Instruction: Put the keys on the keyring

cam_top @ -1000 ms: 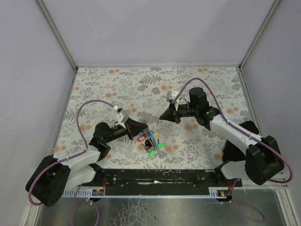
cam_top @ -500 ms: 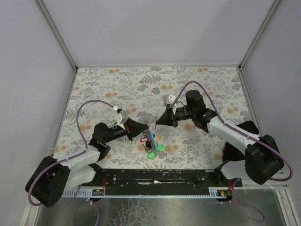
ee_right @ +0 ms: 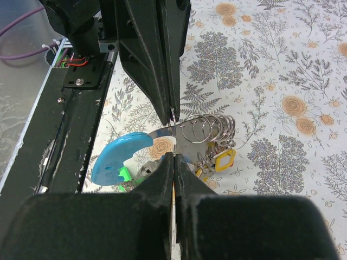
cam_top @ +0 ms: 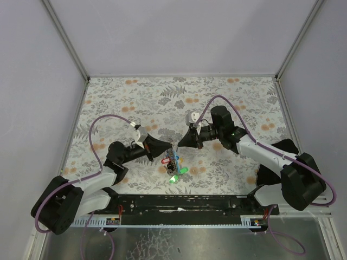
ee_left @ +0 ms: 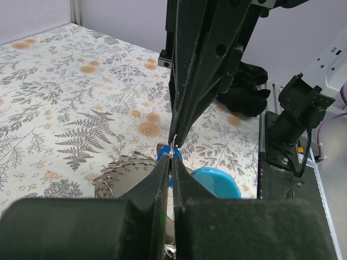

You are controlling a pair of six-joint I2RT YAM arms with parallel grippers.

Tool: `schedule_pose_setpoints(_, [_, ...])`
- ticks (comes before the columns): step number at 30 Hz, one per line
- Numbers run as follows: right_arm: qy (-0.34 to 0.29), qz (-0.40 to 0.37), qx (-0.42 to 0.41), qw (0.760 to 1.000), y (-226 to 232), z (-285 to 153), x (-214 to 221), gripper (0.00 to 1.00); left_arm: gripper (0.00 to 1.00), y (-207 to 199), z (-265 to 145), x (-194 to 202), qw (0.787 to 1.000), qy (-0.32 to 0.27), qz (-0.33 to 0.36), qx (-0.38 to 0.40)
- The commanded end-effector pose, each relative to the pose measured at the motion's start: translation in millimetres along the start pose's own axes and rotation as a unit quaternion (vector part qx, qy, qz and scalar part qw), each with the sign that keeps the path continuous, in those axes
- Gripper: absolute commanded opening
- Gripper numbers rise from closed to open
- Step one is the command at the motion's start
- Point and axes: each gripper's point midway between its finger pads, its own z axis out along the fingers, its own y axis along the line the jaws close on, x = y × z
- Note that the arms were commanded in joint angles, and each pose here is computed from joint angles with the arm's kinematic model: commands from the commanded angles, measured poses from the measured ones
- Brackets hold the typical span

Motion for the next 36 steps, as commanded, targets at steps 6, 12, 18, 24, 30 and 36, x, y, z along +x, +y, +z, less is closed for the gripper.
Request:
schedule_pose_setpoints(6, [-0.019,-0.036,-0.014,0.999,3.0,5.3,-12.5,0.0,0.0,-13.6,4.8,-27.8,0.998,-0.046,0.036,0.035])
schedule_pose_setpoints(12, [-0.019,-0.039,-0.015,0.999,4.3,5.6,-14.3,0.0,0.0,-13.1,5.7,-27.7,0.998,-0.045,0.035,0.036])
schedule_pose_setpoints(18, [-0.014,-0.044,-0.028,0.999,8.9,6.5,-13.8,0.0,0.0,-13.0,6.7,-27.0,0.998,-0.043,0.031,0.038])
schedule_pose_setpoints(24, [-0.011,-0.046,-0.03,0.998,10.3,7.1,-13.4,0.0,0.0,-13.5,7.0,-27.6,0.998,-0.043,0.031,0.039])
schedule_pose_setpoints(30, [-0.009,-0.048,-0.027,0.998,9.9,7.9,-12.8,0.0,0.0,-15.4,7.1,-28.2,0.998,-0.043,0.029,0.044])
schedule_pose_setpoints(36, [-0.012,-0.054,-0.028,0.998,11.1,8.0,-15.9,0.0,0.0,-16.1,7.3,-27.4,0.998,-0.042,0.027,0.047])
